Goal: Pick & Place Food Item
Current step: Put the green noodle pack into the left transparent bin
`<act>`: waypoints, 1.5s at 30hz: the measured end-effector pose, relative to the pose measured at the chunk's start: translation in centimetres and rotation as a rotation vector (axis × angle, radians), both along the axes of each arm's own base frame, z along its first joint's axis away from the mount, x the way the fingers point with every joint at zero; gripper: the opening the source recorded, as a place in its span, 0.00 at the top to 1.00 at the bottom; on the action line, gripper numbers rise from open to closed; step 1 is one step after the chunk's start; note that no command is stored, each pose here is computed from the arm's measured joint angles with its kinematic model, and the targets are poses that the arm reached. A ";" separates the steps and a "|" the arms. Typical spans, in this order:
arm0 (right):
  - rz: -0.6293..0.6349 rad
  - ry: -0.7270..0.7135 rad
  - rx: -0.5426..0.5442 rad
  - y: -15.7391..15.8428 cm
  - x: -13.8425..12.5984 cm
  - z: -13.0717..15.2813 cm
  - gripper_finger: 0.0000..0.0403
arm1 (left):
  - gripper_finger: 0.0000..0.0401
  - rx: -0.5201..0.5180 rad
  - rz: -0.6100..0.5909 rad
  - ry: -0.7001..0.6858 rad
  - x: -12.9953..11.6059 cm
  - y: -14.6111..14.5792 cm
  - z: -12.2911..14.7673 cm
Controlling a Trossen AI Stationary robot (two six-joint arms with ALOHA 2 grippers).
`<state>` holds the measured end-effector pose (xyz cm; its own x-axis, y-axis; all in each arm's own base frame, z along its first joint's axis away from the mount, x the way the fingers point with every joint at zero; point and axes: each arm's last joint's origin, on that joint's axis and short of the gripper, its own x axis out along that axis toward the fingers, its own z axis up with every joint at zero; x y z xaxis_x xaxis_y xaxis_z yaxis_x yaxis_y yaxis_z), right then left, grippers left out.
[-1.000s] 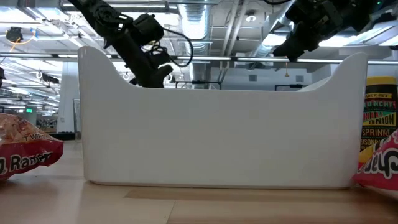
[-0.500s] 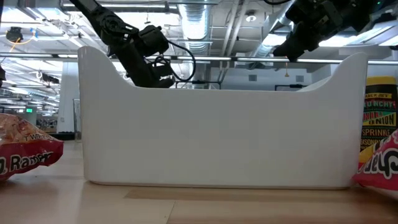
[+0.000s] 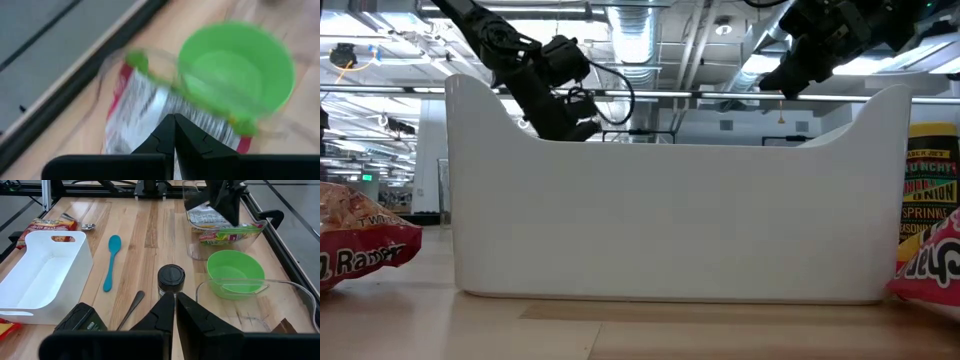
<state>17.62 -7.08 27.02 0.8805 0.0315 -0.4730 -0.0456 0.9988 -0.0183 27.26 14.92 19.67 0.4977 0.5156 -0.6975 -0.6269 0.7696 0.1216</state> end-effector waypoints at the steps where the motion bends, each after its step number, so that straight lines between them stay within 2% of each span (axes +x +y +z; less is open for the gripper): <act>1: 0.000 0.000 0.000 0.0 0.0 0.0 0.97 | 1.00 0.005 -0.001 -0.010 0.0 0.0 0.2; 8: 0.000 0.000 0.000 0.0 0.0 0.0 0.97 | 1.00 0.000 -0.032 -0.085 0.1 -0.2 1.1; 12: 0.000 0.001 0.000 0.0 0.0 0.0 0.97 | 1.00 -0.046 -0.063 -0.097 0.3 -0.3 0.6; 26: 0.000 0.000 0.000 0.0 0.0 0.0 0.97 | 1.00 -0.054 -0.059 -0.100 -0.3 -0.5 -0.8; 35: 0.000 0.000 0.000 0.0 0.0 0.0 0.97 | 1.00 -0.073 -0.063 -0.065 0.1 -0.6 -1.9; 45: 0.000 0.000 0.000 0.0 0.0 0.0 0.97 | 1.00 -0.126 -0.052 0.044 -0.1 -0.7 -3.9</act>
<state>17.62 -7.08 27.00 0.8804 0.0316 -0.4731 -0.0456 0.9988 -0.0182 27.19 14.27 15.80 0.4888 0.3967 -0.7769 -0.5817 0.8119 0.0486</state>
